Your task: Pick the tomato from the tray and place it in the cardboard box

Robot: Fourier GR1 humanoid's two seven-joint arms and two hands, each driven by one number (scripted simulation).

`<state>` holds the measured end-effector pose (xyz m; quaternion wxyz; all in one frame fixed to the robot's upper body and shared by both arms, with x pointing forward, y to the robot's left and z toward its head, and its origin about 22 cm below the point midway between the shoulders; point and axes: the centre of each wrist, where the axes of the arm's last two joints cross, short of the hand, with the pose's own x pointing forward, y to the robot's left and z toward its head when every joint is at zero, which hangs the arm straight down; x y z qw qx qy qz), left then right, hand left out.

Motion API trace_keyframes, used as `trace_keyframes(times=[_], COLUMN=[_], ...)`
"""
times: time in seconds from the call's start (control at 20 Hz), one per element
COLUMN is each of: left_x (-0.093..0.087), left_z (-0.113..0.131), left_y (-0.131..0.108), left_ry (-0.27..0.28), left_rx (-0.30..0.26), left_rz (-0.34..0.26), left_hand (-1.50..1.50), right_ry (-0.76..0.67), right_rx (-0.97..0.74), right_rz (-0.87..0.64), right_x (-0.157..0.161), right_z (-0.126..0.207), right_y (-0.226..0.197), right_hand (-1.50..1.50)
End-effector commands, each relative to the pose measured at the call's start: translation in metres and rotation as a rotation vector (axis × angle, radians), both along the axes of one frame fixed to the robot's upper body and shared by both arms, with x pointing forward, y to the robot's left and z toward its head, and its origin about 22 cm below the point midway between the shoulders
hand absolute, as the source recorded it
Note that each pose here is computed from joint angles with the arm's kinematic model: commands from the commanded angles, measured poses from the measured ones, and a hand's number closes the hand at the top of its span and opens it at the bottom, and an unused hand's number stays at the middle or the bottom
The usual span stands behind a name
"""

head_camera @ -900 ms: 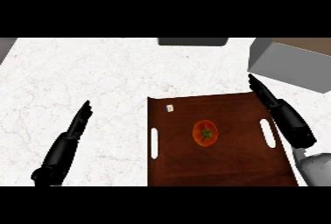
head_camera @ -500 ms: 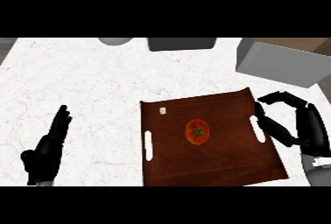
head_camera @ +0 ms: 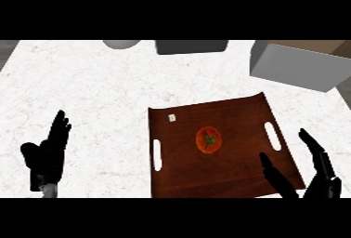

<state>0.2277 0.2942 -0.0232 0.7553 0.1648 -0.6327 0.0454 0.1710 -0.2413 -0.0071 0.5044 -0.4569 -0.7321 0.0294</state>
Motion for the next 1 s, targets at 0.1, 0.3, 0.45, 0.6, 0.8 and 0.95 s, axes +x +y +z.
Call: trace_keyframes(times=[0.1,0.3,0.45,0.6,0.8,0.95], left_x=[0.013,0.023,0.025,0.031,0.03,0.034], left_z=[0.002,0.004,-0.002,0.011,-0.003,-0.01], left_y=[-0.011,-0.013,-0.018,-0.012,-0.009,-0.022], left_ry=[-0.011,0.003,0.005,-0.009,-0.002,0.003], left_rx=[-0.011,-0.021,-0.014,-0.007,-0.013,-0.002], left_rz=[-0.008,-0.035,-0.045,-0.046,-0.052,-0.059], left_hand=[0.0,0.0,0.0,0.0,0.0,0.0], right_ry=[0.168,0.261,0.36,0.435,0.531,0.634], right_rx=[-0.05,-0.013,-0.051,-0.075,-0.089,-0.114], right_rz=[-0.118,-0.127,-0.12,-0.151,-0.154,-0.173], right_x=[-0.068,-0.085,-0.091,-0.083,-0.075,-0.059], right_z=[0.0,0.033,0.045,0.076,0.095,0.094], right_y=[0.021,0.043,0.062,0.069,0.095,0.112], right_hand=[-1.5,-1.5,-1.5,-1.5,-1.5,-1.5])
